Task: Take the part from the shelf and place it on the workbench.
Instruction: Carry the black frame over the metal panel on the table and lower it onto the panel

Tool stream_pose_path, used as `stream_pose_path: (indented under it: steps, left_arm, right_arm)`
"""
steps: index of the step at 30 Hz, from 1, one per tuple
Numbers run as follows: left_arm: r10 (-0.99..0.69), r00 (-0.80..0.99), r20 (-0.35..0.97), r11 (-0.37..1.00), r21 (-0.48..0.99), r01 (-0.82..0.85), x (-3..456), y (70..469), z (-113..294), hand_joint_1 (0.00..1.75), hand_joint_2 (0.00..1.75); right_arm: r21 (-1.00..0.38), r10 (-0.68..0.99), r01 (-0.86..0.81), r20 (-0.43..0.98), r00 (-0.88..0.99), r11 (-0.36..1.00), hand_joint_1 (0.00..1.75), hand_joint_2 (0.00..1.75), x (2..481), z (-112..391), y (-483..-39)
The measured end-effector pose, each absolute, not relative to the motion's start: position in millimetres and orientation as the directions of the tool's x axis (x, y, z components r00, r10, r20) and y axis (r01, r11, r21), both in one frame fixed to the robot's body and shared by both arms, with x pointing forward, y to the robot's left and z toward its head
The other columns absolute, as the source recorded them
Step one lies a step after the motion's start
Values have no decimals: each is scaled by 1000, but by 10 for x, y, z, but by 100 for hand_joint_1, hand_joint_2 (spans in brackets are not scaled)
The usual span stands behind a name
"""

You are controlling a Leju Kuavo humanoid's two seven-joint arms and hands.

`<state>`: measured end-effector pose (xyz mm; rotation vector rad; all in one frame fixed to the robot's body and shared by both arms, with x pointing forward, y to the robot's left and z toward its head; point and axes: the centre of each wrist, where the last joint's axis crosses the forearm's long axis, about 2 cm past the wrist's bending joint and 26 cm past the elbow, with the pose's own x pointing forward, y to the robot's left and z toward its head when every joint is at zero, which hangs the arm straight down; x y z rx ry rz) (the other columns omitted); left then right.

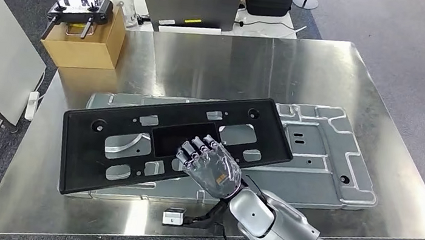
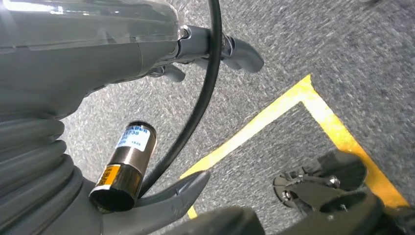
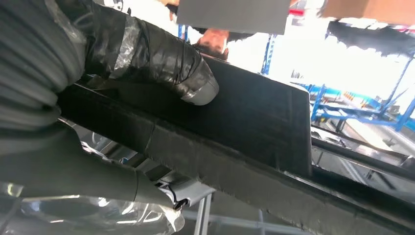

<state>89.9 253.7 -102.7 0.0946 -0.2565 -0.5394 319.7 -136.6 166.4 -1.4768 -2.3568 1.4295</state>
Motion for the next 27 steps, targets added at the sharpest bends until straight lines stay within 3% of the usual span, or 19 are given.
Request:
stream_pose_path:
  steps: [27]
  left_arm:
    - [-543, 808, 229, 840, 150, 521, 840, 2568, -1041, 0, 175]
  right_arm:
    - [-736, 717, 658, -370, -590, 162, 175, 175, 3138, 1590, -1391]
